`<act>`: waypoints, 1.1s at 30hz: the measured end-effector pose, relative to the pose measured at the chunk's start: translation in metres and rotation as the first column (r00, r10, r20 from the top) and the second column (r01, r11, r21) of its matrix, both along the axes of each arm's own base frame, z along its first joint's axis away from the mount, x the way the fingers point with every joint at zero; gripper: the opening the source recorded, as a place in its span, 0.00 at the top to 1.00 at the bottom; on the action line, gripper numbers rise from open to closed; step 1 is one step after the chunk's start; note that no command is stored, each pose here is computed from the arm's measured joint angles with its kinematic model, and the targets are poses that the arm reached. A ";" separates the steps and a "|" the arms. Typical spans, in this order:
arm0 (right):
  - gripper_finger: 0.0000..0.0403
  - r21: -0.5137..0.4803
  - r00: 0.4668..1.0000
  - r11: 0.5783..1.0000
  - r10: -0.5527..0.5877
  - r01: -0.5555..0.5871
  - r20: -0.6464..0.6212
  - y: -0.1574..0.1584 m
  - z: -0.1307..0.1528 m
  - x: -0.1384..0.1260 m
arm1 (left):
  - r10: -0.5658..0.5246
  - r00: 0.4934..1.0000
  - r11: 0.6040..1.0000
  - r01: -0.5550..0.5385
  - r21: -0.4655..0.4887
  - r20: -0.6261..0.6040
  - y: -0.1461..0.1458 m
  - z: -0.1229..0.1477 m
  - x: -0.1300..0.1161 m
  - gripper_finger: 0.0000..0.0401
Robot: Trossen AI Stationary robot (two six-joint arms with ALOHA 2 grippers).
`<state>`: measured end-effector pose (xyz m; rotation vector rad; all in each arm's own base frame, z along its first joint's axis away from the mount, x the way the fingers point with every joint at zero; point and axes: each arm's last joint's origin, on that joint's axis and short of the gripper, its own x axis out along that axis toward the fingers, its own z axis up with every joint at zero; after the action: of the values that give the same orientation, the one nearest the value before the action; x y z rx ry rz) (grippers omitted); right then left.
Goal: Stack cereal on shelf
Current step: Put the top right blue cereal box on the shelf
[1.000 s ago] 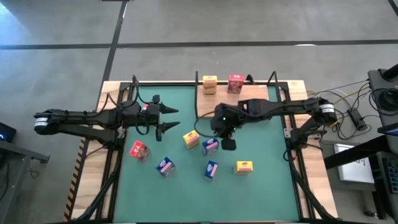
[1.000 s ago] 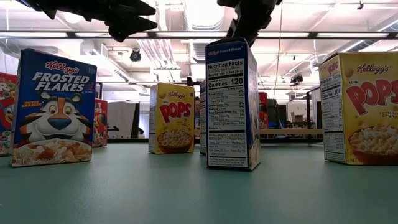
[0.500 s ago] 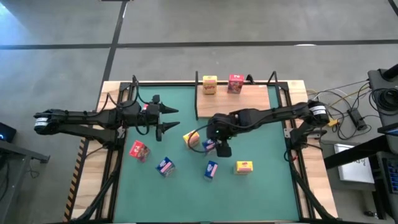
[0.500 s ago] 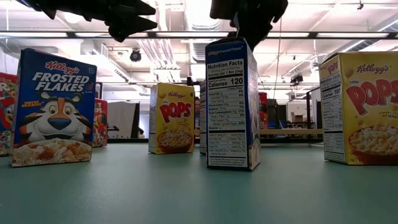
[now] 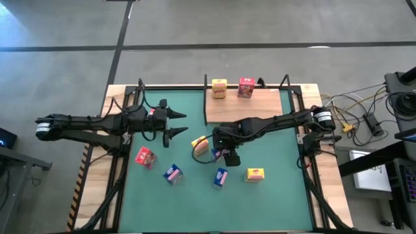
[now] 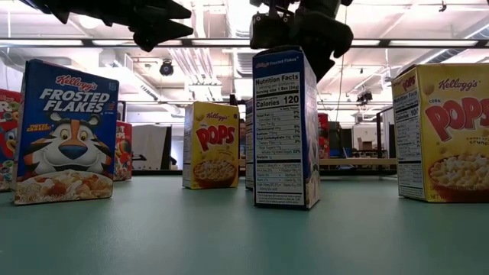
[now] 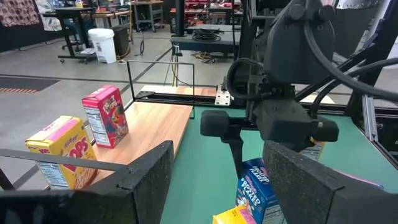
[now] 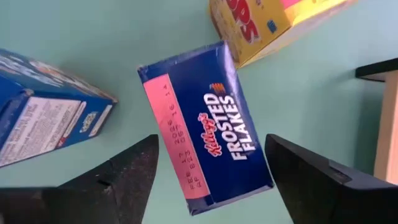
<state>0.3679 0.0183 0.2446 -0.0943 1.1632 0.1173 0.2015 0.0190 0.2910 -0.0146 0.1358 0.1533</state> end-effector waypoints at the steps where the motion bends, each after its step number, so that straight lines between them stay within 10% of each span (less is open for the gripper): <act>1: 0.33 0.000 1.000 1.000 0.001 -0.001 0.001 0.000 0.000 0.000 | 0.000 1.000 1.000 0.000 0.000 0.000 0.000 0.000 0.000 0.42; 21: 0.51 -0.010 1.000 1.000 0.023 -0.023 0.003 -0.002 0.007 -0.005 | 0.000 1.000 1.000 0.000 0.000 -0.001 0.000 0.000 0.000 0.42; 33: 0.51 0.005 0.991 0.995 -0.104 0.104 0.081 -0.036 0.060 -0.045 | 0.000 1.000 1.000 0.000 0.000 -0.007 0.000 -0.001 0.000 0.42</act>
<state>0.3230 -0.0180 0.3051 -0.0370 1.0848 0.0217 0.2013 0.0190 0.2903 -0.0143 0.1431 0.1533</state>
